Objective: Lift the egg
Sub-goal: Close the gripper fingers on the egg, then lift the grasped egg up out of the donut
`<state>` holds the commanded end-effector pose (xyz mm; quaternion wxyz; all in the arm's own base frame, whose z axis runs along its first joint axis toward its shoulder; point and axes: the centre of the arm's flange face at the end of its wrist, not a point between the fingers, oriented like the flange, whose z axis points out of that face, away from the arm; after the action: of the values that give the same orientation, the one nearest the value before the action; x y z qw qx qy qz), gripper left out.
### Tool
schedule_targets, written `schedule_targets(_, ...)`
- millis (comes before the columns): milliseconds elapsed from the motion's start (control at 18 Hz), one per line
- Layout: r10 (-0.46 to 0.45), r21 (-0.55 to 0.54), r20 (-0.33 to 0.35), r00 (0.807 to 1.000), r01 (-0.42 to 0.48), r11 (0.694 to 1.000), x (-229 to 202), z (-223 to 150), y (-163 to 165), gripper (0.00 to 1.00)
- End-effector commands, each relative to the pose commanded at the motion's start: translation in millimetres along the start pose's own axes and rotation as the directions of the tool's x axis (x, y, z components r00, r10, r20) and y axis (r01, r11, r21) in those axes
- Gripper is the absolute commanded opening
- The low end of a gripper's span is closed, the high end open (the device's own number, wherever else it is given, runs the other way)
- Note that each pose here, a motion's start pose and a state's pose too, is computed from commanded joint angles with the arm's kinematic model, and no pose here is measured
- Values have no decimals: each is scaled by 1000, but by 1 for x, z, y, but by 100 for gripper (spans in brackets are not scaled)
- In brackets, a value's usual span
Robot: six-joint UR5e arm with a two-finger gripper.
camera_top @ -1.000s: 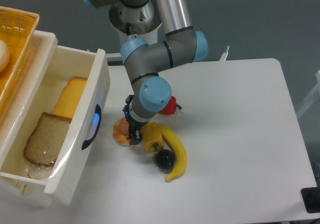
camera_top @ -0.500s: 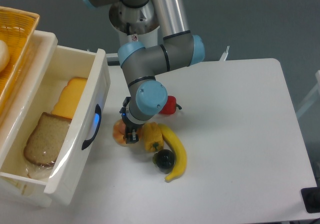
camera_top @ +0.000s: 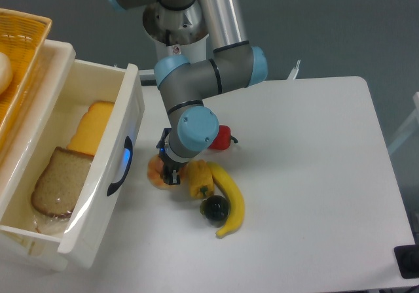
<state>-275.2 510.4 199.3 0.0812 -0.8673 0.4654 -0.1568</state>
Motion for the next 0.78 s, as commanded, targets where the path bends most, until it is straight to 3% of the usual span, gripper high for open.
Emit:
schedule_targets(389,3,-12,52,999,-2,1000,-5,-30,-4,17)
schedule_targets(778,-64,-80,182,981,79,994,-4,-117,-18,17)
